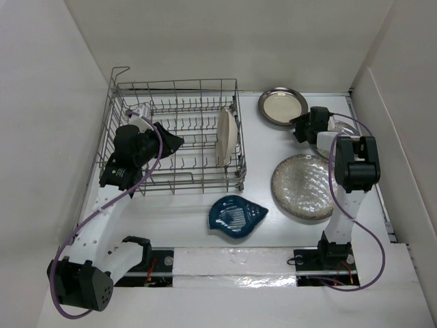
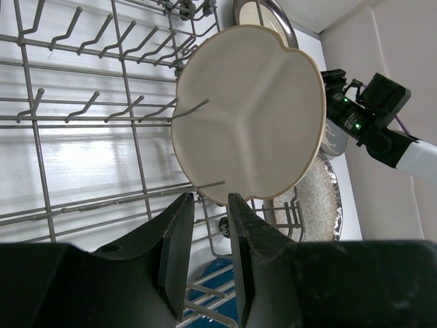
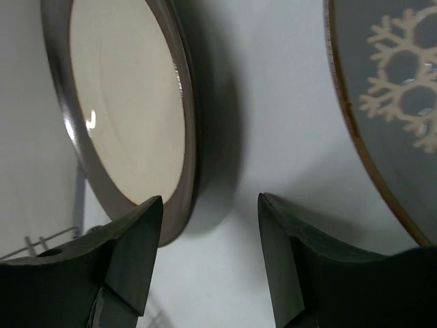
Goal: Load the plates into the dish rack
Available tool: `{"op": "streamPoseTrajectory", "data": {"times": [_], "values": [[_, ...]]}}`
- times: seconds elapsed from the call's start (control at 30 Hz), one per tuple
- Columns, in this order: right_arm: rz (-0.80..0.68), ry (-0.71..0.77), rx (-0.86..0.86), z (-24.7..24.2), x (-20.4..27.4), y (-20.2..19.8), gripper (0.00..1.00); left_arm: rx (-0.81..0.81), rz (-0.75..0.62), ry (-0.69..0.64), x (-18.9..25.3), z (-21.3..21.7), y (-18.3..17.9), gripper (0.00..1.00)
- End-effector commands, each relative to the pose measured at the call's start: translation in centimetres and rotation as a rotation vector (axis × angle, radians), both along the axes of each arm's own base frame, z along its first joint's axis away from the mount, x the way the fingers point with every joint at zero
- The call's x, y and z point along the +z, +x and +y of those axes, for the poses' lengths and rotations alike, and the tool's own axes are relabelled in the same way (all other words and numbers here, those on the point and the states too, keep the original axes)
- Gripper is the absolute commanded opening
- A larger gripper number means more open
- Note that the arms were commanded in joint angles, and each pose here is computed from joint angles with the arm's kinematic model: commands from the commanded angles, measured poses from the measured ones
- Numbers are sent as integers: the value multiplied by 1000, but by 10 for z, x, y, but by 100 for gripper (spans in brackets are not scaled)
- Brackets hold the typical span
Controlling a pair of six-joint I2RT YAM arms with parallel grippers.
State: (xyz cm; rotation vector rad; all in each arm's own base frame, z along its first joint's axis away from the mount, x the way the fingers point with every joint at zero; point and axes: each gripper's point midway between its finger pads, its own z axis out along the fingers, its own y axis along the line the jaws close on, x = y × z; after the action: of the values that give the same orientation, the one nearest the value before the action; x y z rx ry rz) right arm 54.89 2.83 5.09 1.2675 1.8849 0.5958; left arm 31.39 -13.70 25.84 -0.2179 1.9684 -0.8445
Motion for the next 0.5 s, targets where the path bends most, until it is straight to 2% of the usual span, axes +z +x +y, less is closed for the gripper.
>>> {"op": "streamPoseTrajectory", "data": {"times": [0.0,0.2,0.23,0.3,0.4,0.43,0.47], "values": [[-85,112,2,11,15,22,62,6,-54,9,15,3,6,24],[-74,161,-14,18,5,34,53,48,-67,32,17,10,7,24],[-78,169,-18,18,6,36,47,55,-69,37,17,12,7,24],[-86,186,-29,18,6,38,39,81,-74,51,17,17,8,24],[-130,227,-40,20,11,40,18,102,-80,69,17,22,8,25],[-182,246,-35,22,21,44,0,101,-83,76,17,22,8,26],[-191,256,-35,22,19,41,0,100,-84,81,16,22,7,27]]}}
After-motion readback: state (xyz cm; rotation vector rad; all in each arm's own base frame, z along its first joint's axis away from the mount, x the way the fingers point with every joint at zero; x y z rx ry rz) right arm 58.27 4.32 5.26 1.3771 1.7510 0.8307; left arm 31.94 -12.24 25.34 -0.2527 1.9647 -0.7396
